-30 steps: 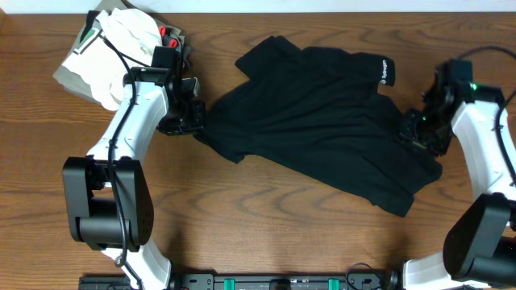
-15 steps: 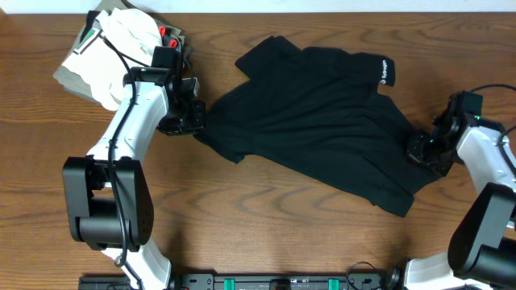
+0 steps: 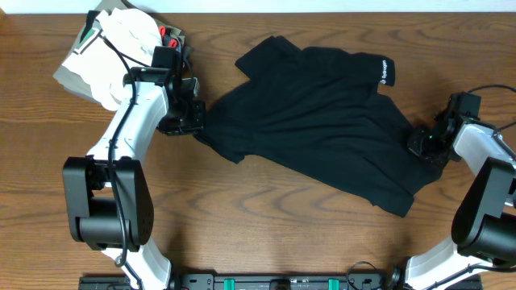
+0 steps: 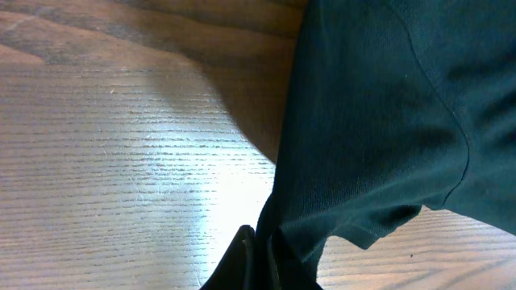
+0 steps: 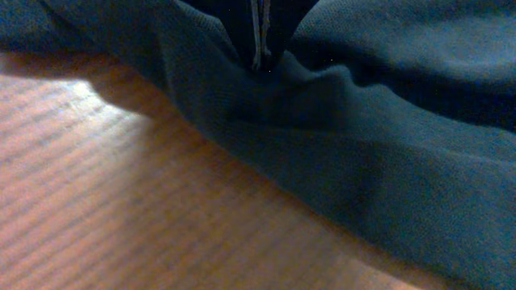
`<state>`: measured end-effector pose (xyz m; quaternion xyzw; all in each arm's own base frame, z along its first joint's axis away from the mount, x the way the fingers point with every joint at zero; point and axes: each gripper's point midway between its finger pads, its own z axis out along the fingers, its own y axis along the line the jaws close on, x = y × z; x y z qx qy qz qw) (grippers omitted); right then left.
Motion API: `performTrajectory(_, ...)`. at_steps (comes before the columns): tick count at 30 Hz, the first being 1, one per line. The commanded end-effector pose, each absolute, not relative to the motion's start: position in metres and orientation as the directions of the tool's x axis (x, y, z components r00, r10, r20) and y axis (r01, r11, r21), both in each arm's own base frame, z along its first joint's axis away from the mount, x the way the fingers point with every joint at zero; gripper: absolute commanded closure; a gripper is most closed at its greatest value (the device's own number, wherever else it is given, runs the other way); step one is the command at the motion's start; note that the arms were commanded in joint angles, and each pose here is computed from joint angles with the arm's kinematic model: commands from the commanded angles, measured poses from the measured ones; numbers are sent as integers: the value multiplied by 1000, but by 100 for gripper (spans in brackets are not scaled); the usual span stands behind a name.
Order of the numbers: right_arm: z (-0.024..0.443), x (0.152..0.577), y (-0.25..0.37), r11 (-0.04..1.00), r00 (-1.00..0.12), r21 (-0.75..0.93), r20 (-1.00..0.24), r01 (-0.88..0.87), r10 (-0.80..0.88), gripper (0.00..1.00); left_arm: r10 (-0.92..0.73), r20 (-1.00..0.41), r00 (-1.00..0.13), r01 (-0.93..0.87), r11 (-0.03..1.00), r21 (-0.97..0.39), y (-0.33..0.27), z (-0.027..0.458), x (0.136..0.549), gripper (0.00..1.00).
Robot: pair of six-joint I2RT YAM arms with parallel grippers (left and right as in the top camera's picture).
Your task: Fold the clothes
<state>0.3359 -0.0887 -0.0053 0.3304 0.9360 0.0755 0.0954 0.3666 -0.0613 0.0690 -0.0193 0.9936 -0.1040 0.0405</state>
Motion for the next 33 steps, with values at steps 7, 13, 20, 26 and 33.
performTrajectory(7, -59, 348, -126, 722, -701, 173, -173, 670, 692, 98, -59, -76, -995, -43, 979, -198, -59, 75, 366, 94)
performTrajectory(13, -51, 394, -175, 724, -624, 210, -387, 657, 679, 94, -70, -35, -997, -62, 977, -205, -69, 73, 356, 94)
performTrajectory(20, 4, 456, -207, 751, -535, 259, -566, 607, 627, 95, -76, -22, -997, -69, 976, -209, -94, 73, 351, 94)
performTrajectory(26, 64, 498, -221, 785, -502, 287, -637, 549, 584, 97, -24, -44, -999, -14, 976, -216, -121, 73, 349, 94)
performTrajectory(33, 122, 492, -185, 826, -672, 351, -481, 441, 563, 69, -2, -65, -998, 12, 975, -221, -130, 74, 352, 94)
